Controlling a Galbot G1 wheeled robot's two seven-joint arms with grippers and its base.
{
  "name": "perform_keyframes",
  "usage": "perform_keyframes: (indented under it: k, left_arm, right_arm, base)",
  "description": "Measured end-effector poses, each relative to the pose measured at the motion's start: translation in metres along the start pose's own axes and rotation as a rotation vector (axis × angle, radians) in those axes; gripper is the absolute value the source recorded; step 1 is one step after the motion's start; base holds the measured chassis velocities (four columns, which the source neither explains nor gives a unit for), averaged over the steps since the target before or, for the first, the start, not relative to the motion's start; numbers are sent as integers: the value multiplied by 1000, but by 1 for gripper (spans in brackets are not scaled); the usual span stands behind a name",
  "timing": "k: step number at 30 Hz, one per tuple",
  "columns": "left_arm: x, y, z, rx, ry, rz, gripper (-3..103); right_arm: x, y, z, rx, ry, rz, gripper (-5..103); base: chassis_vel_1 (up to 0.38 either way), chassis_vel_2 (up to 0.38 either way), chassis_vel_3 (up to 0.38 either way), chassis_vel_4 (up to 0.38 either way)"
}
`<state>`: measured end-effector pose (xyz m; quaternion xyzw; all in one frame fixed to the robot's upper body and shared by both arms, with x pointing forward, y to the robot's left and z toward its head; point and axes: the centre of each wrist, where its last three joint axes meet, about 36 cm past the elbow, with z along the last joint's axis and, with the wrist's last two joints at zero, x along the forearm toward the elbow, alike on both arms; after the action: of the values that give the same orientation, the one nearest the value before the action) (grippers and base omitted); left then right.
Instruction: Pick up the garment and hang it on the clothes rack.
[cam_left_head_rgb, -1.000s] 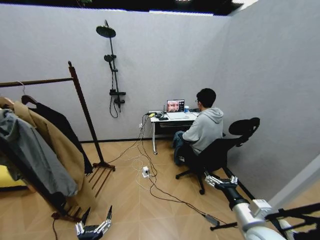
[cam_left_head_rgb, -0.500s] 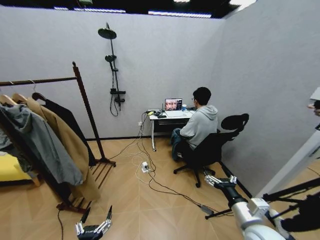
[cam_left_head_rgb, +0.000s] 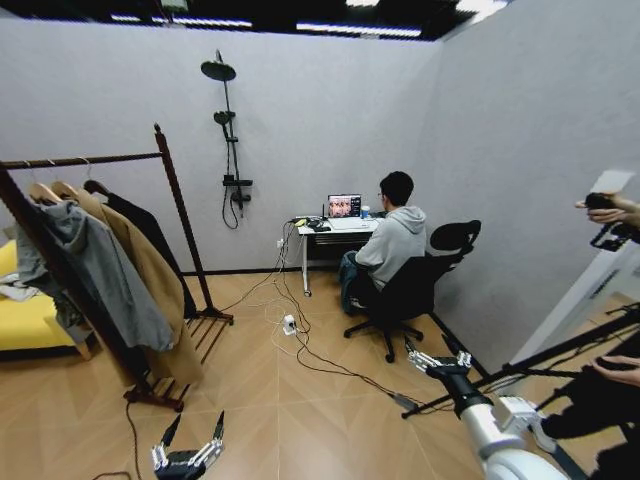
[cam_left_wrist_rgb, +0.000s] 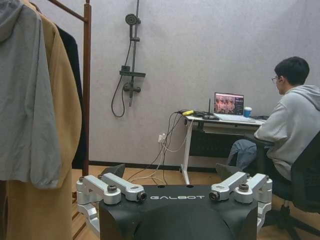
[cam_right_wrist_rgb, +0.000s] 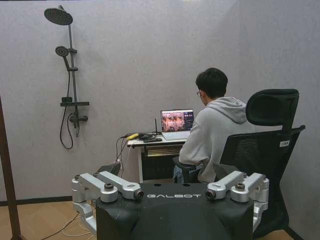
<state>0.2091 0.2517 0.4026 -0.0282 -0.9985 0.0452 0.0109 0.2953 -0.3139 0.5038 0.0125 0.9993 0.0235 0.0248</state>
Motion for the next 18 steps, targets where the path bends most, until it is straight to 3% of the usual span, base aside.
perform_keyframes:
  k: [11,18]
  left_arm:
    - [0,0,0,0,0,0,100]
    - [0,0,0,0,0,0,100]
  right_arm:
    - [-2,1,4,7,-21,-11,100]
    - [-6,0,8,21,-36,-6,100]
  base:
    - [266,-273,-268,275]
    - [64,-55,-81,80]
